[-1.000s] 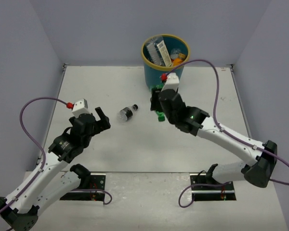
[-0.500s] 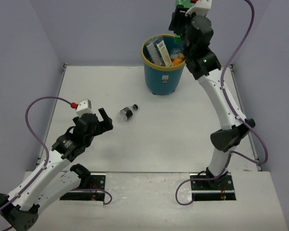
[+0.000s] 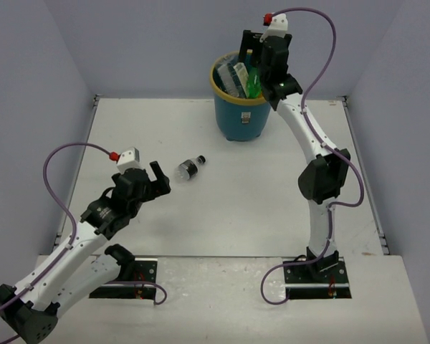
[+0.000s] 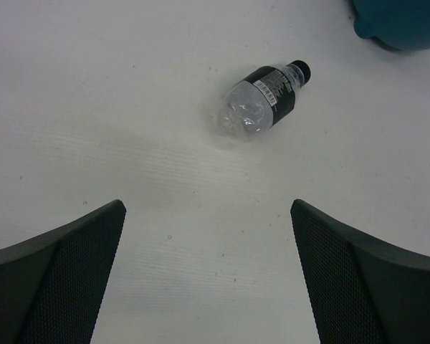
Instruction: Put the plastic bottles in the bin
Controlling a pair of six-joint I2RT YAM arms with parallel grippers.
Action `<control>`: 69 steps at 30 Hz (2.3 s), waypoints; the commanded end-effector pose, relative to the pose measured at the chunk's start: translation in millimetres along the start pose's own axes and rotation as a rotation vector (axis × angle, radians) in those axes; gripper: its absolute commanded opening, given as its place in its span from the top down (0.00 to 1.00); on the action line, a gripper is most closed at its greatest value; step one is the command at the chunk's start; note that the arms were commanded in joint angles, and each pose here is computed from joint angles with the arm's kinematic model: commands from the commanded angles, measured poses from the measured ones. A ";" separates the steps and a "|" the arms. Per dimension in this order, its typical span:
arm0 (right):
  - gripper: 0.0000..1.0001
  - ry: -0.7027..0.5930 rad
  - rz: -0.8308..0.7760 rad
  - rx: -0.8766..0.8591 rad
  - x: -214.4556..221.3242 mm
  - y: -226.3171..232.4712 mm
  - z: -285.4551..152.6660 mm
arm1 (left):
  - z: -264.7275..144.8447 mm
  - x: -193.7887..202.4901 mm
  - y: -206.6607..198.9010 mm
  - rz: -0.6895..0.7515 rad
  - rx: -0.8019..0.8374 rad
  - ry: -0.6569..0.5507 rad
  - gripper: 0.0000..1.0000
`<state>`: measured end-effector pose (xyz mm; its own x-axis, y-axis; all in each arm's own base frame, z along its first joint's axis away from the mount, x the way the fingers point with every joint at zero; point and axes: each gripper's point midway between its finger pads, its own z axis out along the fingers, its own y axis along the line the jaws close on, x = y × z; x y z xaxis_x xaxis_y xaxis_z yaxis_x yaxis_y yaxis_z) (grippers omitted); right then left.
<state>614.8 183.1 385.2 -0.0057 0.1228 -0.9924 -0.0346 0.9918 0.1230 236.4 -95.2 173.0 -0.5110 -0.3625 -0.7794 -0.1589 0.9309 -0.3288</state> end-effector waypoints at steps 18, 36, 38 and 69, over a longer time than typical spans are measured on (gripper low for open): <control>0.01 0.177 0.230 -0.210 -44.2 -13.5 -214.9 | 46.6 -29.4 -59.2 0.181 0.086 -0.013 0.00; 0.01 0.411 0.324 -0.118 127.8 -84.5 -370.0 | 115.0 -9.2 -113.3 0.540 0.390 0.187 0.00; 0.01 0.390 0.334 -0.155 126.6 -81.7 -377.2 | 126.9 -7.9 -111.0 0.566 0.366 0.209 0.00; 0.01 0.410 0.282 -0.116 146.1 -93.6 -380.4 | 190.2 27.3 -106.0 0.604 0.338 0.399 0.75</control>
<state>235.0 100.1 225.8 -0.4511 0.3343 -0.8275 -0.1002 0.9024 0.4192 380.0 -196.5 25.8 -0.7760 0.3462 -0.5272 0.4469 0.8917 -0.0722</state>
